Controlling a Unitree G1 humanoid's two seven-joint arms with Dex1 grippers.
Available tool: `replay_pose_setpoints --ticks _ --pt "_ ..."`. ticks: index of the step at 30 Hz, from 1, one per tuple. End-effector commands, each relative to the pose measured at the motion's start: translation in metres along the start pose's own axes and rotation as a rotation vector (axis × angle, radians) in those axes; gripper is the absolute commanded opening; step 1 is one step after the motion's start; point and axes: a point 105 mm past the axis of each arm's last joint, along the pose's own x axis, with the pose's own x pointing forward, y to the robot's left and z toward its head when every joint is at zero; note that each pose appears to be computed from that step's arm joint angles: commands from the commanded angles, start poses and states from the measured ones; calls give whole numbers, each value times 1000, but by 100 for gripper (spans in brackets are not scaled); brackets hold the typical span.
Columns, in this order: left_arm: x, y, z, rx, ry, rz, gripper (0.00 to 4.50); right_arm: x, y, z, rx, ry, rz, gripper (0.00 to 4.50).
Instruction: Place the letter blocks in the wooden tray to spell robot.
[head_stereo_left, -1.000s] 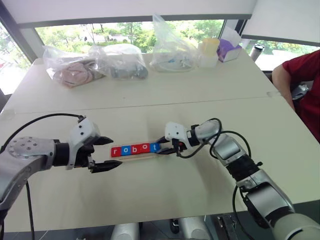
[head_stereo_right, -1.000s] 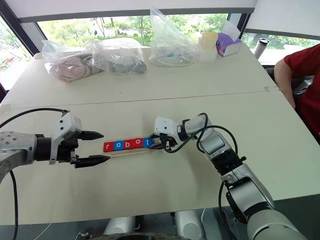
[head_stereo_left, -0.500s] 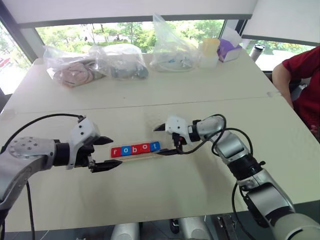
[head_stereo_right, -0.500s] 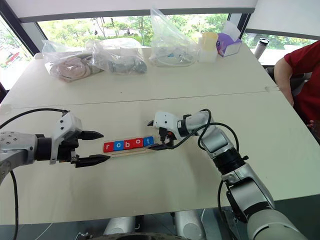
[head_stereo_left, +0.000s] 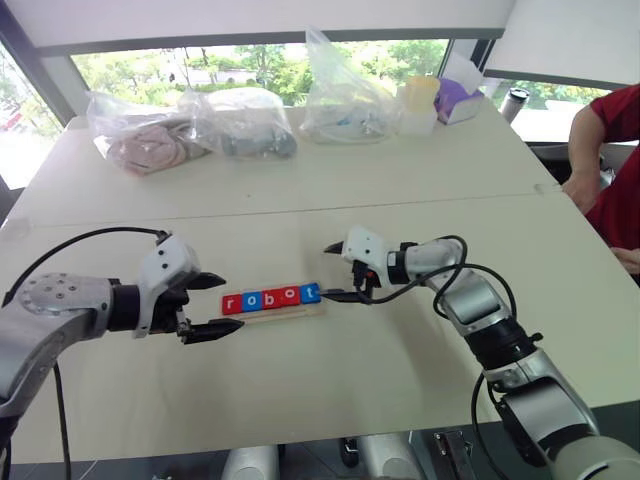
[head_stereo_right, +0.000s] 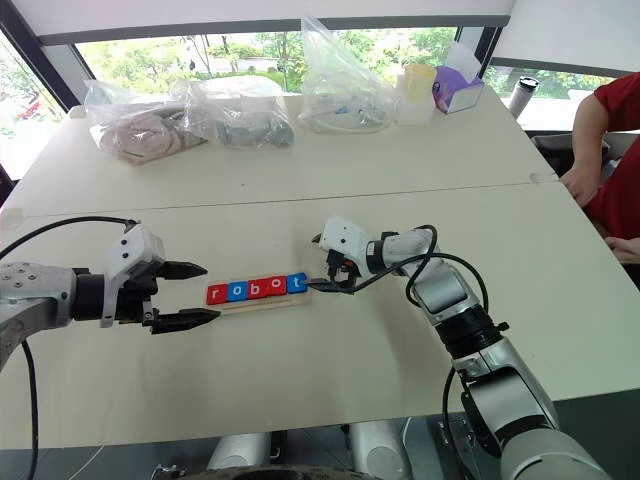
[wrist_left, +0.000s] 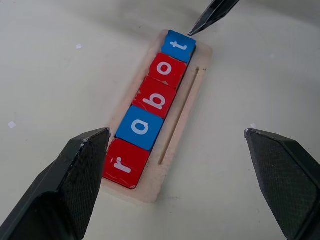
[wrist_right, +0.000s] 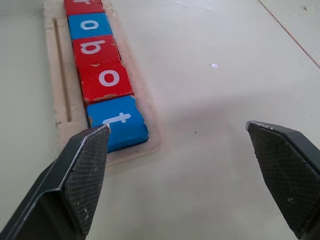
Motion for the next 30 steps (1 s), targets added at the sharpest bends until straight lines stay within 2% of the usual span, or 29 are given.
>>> replay_pose_setpoints --ticks 1,11,17,30 --pt "-1 1 7 28 -21 11 450 2 -7 9 -40 -16 -30 448" --pt "2 1 8 24 -33 20 450 13 -2 15 -51 -44 -17 448" --pt "1 2 8 24 -33 24 450 -2 -18 24 -40 -80 -77 448" --pt "4 1 9 28 -38 16 450 -3 -11 11 -38 -43 -78 448"
